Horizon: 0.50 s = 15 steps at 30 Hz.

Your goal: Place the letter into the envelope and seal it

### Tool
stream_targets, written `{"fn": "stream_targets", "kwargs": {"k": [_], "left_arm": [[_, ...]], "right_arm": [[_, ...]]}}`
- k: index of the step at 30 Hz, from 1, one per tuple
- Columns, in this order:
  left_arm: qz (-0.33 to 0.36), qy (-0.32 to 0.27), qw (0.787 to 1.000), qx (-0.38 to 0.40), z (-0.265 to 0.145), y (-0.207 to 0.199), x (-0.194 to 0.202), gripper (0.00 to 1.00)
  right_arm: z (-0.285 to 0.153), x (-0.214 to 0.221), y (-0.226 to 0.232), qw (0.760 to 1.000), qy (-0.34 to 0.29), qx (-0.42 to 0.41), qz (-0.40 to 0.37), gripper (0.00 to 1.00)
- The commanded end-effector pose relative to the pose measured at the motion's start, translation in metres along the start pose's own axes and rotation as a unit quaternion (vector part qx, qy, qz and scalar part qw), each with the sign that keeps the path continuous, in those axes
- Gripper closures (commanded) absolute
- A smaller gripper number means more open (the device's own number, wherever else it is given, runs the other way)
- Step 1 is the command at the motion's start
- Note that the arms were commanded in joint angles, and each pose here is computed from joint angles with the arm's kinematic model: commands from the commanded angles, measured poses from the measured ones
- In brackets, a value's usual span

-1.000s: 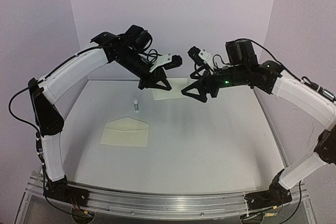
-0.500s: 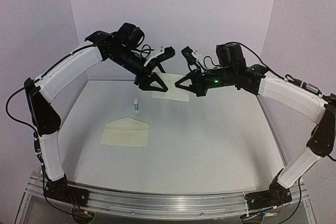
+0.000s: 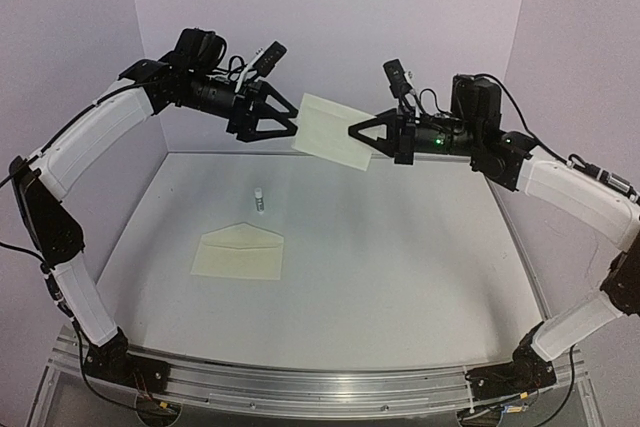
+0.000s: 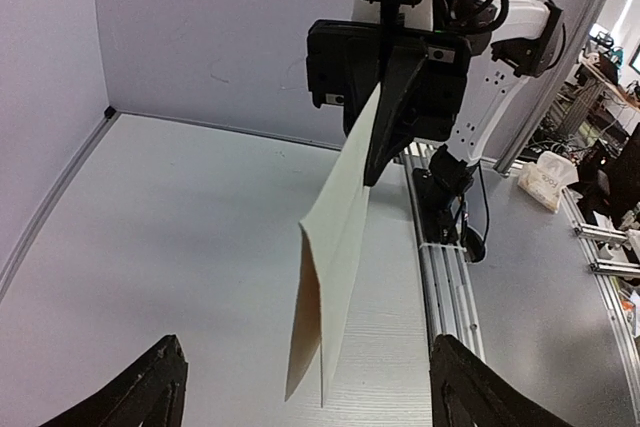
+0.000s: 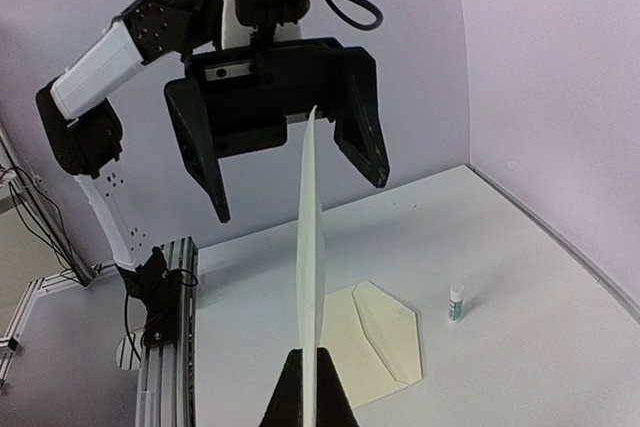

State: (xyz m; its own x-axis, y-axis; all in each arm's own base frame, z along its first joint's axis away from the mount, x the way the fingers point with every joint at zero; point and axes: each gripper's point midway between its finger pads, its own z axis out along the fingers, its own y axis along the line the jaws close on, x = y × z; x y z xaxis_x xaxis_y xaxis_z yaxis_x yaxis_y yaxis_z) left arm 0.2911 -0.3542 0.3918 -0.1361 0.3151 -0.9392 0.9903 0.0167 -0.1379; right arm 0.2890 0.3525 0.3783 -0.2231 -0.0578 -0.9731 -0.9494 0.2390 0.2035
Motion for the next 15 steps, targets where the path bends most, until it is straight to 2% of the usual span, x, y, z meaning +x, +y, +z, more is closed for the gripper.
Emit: {"fn": "stream_targets", "kwargs": {"k": [1,12,15], "left_arm": [[-0.016,-0.047,0.997,0.058,-0.004,-0.018,-0.024,0.18],[-0.032,-0.041,0.995,0.084,0.015,-0.025,-0.024,0.35],[-0.037,-0.039,0.995,0.089,0.018,-0.027,-0.022,0.56]], "right_arm": [[-0.011,-0.026,0.024,0.998,-0.039,-0.036,-0.024,1.00],[-0.005,-0.034,0.031,0.996,-0.057,-0.073,-0.017,1.00],[-0.004,-0.033,0.030,0.996,-0.057,-0.073,-0.016,1.00]]}}
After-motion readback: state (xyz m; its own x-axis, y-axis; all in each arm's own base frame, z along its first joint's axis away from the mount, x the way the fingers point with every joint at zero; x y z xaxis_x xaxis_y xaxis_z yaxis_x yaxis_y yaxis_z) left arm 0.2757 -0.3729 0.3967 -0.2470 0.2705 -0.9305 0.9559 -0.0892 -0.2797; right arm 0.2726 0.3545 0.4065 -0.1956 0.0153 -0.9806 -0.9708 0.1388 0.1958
